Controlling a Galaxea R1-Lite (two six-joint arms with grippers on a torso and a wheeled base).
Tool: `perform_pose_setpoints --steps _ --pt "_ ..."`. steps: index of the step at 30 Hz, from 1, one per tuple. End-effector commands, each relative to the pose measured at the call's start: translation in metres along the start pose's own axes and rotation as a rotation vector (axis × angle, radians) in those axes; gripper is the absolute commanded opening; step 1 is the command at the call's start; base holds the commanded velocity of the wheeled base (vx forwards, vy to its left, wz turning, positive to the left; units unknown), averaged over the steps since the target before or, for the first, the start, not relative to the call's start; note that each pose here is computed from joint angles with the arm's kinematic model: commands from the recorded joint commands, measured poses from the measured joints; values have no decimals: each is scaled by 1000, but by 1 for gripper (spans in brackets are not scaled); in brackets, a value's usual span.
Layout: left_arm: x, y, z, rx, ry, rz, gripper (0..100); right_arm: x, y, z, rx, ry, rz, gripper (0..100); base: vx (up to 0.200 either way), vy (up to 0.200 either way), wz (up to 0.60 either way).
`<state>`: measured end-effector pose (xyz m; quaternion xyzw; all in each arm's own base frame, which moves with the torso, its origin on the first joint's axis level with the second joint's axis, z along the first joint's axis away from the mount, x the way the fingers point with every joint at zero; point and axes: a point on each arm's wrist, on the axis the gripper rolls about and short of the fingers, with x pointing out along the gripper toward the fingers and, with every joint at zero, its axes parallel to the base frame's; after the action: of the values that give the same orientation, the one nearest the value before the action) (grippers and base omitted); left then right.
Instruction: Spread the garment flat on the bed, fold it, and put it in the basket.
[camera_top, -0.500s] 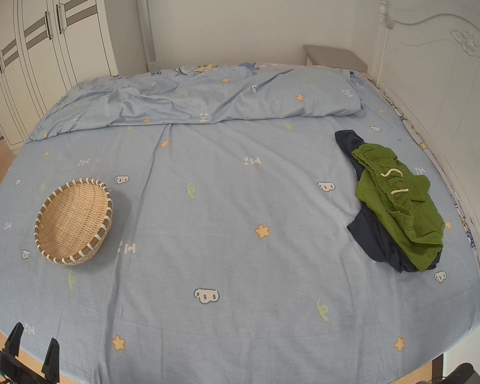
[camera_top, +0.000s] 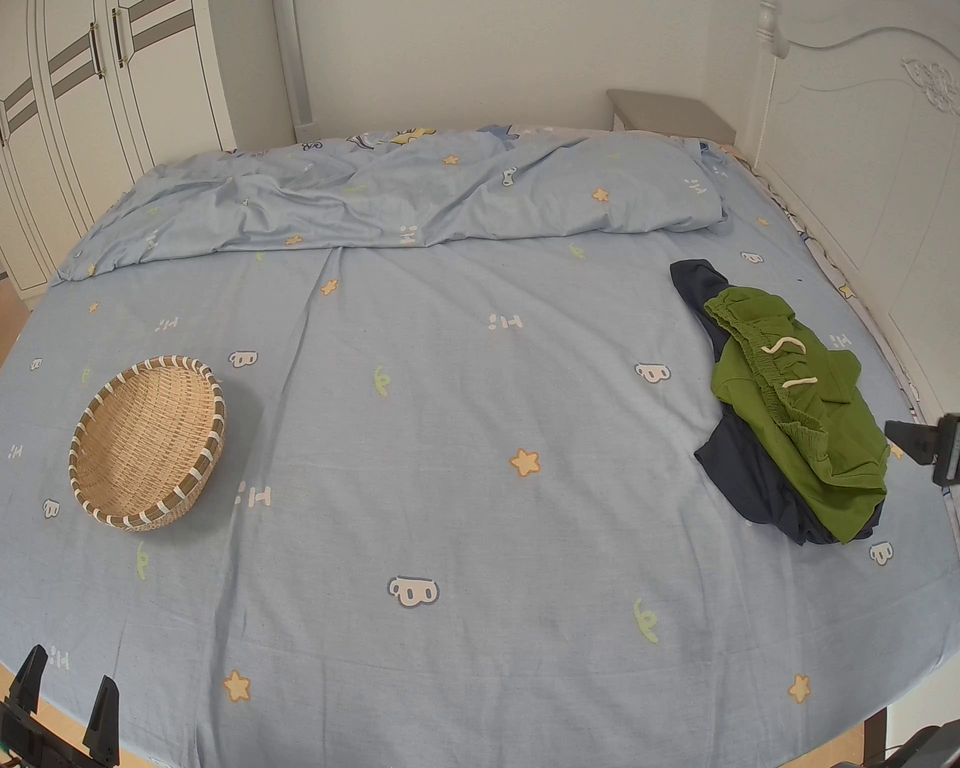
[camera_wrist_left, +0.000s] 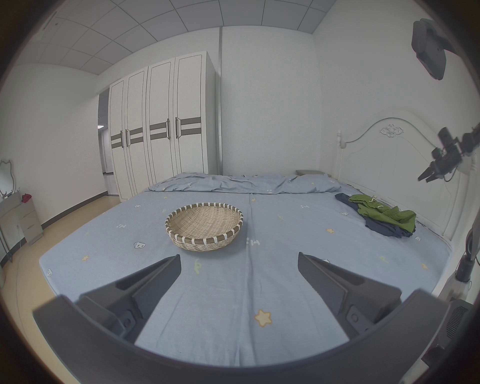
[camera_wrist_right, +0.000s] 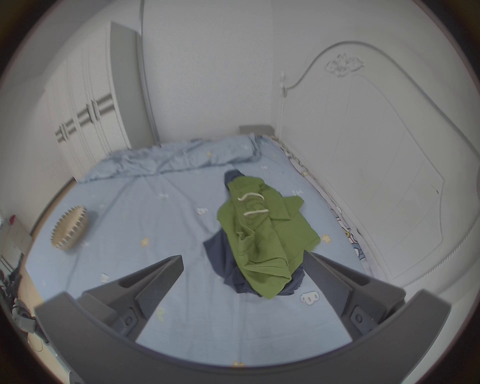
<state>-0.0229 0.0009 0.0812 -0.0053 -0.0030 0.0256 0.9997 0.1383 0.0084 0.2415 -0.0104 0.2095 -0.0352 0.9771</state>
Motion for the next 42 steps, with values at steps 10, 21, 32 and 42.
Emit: perform_pose_setpoints --steps 10,21,32,42 --pt "1 0 -5 0 7 -1 100 167 31 11 -149 358 -164 100 0 0 0" --pt "1 0 -5 0 9 1 100 172 29 7 -154 396 -171 100 0 0 0" --pt "1 0 -5 0 7 1 100 183 31 2 -156 417 -176 100 0 0 0" --pt "1 0 -5 0 9 1 100 197 33 3 -154 419 -199 0 0 0 0"
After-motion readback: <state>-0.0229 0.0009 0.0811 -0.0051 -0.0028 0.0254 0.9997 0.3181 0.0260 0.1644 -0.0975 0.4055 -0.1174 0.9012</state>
